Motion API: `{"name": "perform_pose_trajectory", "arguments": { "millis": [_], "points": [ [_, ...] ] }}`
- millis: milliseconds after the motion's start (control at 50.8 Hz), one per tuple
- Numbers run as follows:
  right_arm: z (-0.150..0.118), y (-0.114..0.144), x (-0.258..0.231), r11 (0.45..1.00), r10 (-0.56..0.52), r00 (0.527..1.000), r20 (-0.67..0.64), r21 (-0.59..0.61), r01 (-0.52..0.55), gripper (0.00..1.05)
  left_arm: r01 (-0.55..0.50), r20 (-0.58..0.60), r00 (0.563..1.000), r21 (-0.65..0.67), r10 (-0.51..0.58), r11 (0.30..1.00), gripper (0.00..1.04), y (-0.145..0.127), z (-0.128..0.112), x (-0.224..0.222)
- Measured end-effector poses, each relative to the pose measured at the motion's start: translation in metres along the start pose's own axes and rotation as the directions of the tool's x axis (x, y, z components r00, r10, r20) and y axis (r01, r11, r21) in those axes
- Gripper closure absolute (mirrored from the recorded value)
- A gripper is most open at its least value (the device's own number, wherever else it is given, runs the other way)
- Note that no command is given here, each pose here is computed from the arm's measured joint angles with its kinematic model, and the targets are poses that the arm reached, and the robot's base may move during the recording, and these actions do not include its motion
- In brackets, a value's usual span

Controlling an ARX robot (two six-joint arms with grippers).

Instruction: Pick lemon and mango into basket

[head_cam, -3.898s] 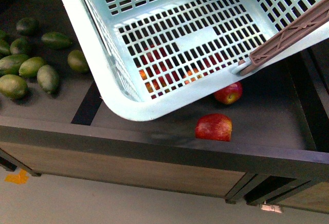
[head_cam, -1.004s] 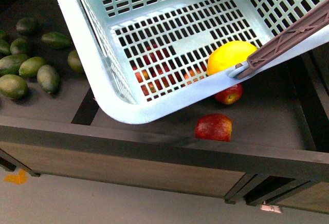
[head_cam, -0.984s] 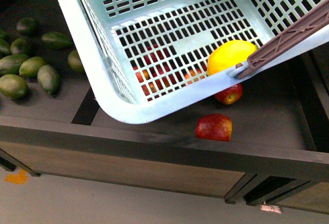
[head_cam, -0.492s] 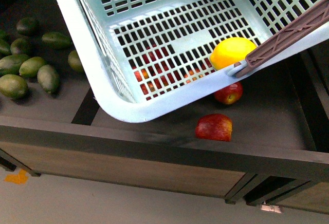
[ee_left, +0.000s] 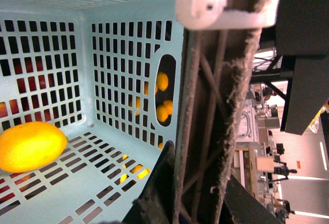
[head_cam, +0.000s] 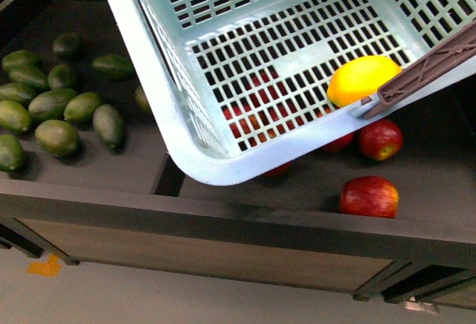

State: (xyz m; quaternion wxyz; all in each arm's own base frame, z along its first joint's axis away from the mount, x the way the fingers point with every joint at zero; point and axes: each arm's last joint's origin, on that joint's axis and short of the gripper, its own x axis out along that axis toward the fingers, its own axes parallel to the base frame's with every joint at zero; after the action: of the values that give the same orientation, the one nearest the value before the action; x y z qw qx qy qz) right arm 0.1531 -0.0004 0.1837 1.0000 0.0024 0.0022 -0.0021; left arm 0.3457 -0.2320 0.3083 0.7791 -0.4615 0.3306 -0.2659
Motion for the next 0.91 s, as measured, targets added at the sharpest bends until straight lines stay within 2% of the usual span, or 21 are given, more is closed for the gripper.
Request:
{"name": "perform_pose_trajectory", "arguments": {
  "millis": [906],
  "points": [
    [-0.0008,0.0002,-0.0004,1.0,0.003,1.0,-0.002,0.0,-0.003,0.09,-0.009,0.022,1.0,0.009,0.009,1.0,0.98,0.0022,0.0052,-0.0015]
  ]
}}
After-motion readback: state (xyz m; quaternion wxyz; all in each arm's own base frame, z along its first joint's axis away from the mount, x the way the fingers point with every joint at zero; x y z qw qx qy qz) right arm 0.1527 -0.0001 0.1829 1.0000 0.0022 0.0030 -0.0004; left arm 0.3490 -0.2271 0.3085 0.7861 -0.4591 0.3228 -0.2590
